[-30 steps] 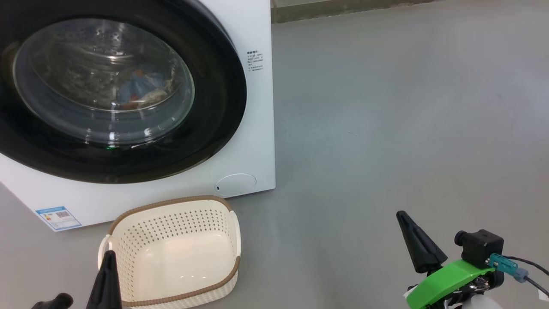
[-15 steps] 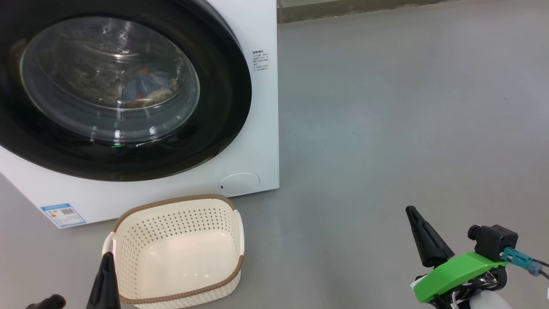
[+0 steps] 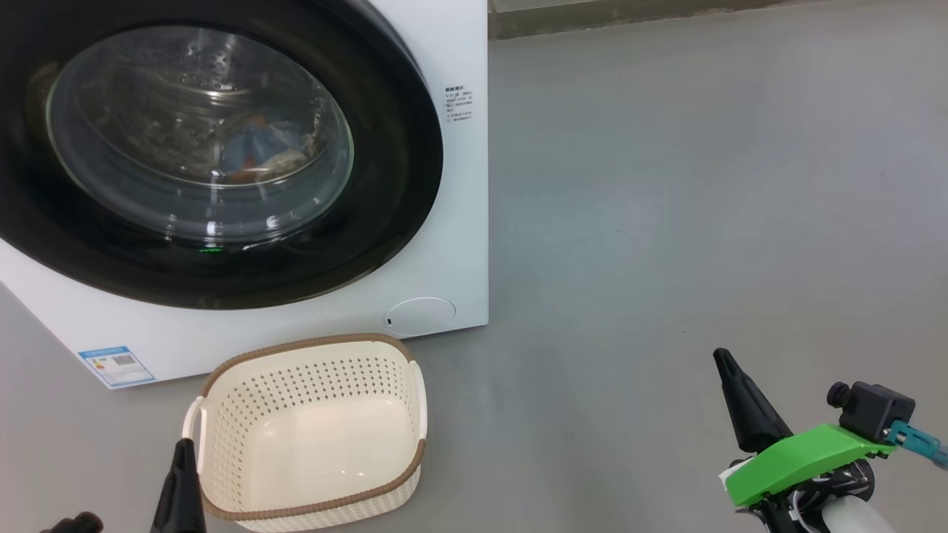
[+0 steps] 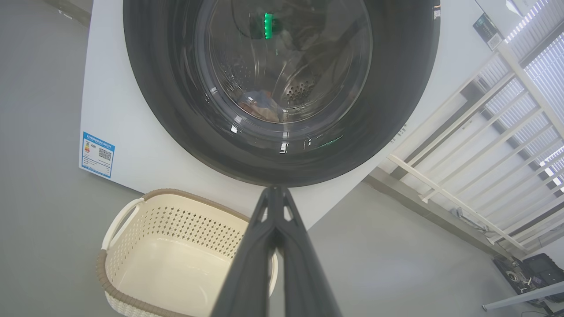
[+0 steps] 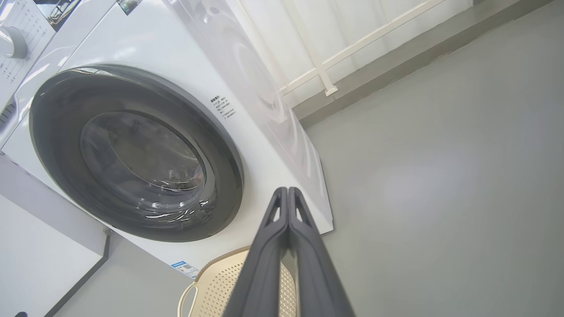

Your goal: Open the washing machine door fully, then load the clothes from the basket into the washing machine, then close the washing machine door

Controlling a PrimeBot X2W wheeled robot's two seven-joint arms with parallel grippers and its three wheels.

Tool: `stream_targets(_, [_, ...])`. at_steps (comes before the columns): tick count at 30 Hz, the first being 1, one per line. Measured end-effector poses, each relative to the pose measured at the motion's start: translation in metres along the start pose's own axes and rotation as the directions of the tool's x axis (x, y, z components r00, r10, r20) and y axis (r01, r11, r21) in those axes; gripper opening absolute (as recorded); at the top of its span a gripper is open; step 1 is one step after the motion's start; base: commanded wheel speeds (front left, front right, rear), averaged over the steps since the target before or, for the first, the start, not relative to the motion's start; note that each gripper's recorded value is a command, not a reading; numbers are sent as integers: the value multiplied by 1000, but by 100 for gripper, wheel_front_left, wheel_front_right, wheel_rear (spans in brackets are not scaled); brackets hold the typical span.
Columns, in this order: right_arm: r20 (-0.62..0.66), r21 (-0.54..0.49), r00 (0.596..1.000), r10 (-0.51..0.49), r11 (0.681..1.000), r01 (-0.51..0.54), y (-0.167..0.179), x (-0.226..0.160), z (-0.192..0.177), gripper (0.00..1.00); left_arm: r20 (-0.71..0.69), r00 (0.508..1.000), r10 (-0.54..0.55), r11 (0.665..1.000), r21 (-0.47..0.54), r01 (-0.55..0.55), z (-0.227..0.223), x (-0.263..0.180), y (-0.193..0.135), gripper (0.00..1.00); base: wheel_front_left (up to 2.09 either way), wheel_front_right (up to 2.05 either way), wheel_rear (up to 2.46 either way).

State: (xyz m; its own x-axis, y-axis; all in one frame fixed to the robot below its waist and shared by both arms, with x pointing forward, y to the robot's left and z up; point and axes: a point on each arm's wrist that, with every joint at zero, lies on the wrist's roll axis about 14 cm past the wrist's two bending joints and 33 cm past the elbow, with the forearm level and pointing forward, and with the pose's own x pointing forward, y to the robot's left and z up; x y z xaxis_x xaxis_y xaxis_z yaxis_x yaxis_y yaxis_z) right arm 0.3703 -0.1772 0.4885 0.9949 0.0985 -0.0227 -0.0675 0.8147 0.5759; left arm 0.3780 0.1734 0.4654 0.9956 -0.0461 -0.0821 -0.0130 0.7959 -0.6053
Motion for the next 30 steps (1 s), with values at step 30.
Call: stream_targets(30, [18,303,998,-61,952,53,-8,8,10,0,-16,998,53,954,-293,-55,2,-3,9,0,0,0,0])
